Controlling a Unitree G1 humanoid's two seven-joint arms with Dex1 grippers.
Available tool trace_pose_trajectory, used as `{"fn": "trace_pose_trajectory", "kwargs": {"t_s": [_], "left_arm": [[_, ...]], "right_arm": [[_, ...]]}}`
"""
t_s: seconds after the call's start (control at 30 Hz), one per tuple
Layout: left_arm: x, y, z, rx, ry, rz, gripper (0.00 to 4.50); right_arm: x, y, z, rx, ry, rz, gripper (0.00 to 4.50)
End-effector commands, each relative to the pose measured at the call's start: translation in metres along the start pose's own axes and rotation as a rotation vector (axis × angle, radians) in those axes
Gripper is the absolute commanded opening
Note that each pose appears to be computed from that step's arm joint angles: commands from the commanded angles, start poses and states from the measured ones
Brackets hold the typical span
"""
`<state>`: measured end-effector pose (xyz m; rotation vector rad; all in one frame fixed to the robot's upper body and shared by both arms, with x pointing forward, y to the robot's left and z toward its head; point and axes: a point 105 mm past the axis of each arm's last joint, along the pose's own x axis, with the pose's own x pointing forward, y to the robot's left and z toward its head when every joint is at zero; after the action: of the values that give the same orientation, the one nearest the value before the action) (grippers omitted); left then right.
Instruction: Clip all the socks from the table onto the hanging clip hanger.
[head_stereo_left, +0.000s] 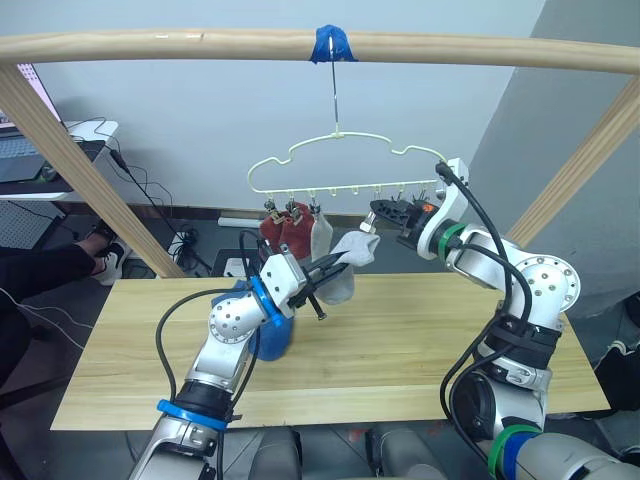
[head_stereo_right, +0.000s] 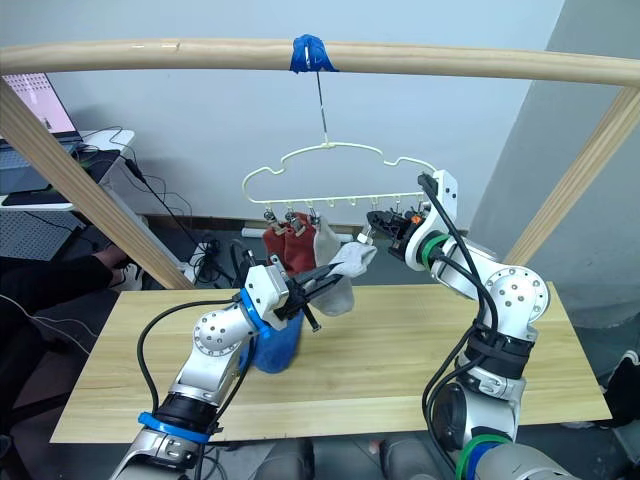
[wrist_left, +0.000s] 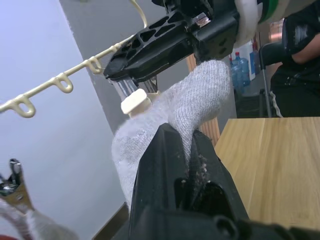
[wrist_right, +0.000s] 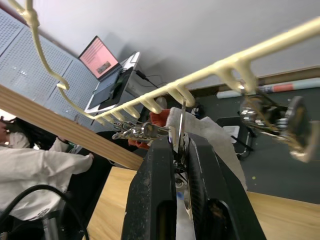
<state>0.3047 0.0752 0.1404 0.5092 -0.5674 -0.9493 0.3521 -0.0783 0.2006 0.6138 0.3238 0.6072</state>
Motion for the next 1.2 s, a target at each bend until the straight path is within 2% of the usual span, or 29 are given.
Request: {"fn": "trace_pose_trajectory", "kwargs": {"t_s": [0.03, 0.27, 0.53, 1.1, 1.2], "left_arm": [[0.001, 0.003, 0.017, 0.066, -0.07, 0.001, 0.03], [0.004, 0.006, 0.014, 0.077, -0.068, 0.013, 0.03], [0.004, -0.002, 0.014, 0.049, -0.078, -0.011, 0.03], [0.003, -0.002, 0.014, 0.026, -0.086, -0.023, 0.03], [0.004, 0.004, 0.013, 0.038, -0.083, 0.004, 0.03]], "right_arm": [[-0.002, 0.011, 0.009, 0.013, -0.028, 0.043, 0.02], [-0.003, 0.017, 0.008, 0.086, -0.013, 0.079, 0.02], [-0.004, 0.022, 0.011, 0.14, -0.018, 0.095, 0.02], [-0.004, 0.021, 0.013, 0.156, -0.016, 0.082, 0.02], [-0.004, 0.022, 0.012, 0.153, -0.013, 0.085, 0.02]]}}
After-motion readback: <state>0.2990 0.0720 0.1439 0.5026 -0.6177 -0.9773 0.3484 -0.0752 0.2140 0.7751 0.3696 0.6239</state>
